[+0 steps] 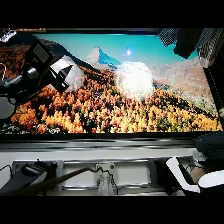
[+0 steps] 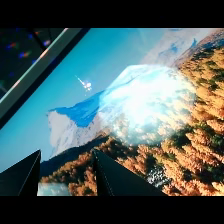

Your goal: Fold the clothes and pants, and hang the long-sleeved shirts on hangers.

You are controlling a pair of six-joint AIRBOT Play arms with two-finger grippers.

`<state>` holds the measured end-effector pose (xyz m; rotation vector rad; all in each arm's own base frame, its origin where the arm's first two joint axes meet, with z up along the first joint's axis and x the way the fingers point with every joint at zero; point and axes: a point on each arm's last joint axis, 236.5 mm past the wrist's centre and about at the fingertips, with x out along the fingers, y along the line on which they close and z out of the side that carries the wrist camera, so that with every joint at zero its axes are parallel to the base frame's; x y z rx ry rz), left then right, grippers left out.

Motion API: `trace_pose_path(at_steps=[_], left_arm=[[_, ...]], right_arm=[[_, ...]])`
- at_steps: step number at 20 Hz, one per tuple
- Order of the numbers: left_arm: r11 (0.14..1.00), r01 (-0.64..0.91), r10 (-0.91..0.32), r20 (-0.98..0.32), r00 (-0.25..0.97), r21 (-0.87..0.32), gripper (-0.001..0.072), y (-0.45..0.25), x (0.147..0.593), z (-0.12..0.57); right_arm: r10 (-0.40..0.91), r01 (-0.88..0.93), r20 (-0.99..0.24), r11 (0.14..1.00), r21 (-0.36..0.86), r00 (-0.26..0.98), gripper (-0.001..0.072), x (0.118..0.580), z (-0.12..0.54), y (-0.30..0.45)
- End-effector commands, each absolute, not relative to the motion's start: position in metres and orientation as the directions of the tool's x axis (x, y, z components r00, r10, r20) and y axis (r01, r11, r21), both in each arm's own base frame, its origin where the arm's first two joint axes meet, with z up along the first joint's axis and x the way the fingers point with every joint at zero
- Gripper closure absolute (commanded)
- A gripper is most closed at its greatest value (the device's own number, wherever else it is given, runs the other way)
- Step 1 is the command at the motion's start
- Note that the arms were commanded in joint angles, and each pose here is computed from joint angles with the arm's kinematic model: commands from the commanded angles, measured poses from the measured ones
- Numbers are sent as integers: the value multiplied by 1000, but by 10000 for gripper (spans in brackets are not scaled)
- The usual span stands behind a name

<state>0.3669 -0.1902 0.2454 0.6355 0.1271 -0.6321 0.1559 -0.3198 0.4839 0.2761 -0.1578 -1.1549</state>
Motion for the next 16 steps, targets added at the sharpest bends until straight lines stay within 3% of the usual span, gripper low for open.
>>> trace_pose_path(at_steps=[1,10,14,15,16], left_arm=[[623,587,-513,-298,805,516,384,-191,367,246],[623,589,-513,-300,805,515,384,-191,367,245],[622,589,-512,-301,804,515,384,-191,367,244],[623,589,-513,-301,804,515,384,-191,367,244],[622,589,-512,-301,804,515,384,-191,367,244]], right_arm=[[-940,899,-39,310,310,338,691,138,477,-337],[-940,902,-44,310,301,338,691,152,466,-366],[-933,925,-153,280,257,325,688,155,436,-376],[-933,926,-156,281,251,325,673,155,435,-376],[-934,925,-147,284,252,327,486,155,438,-375]])
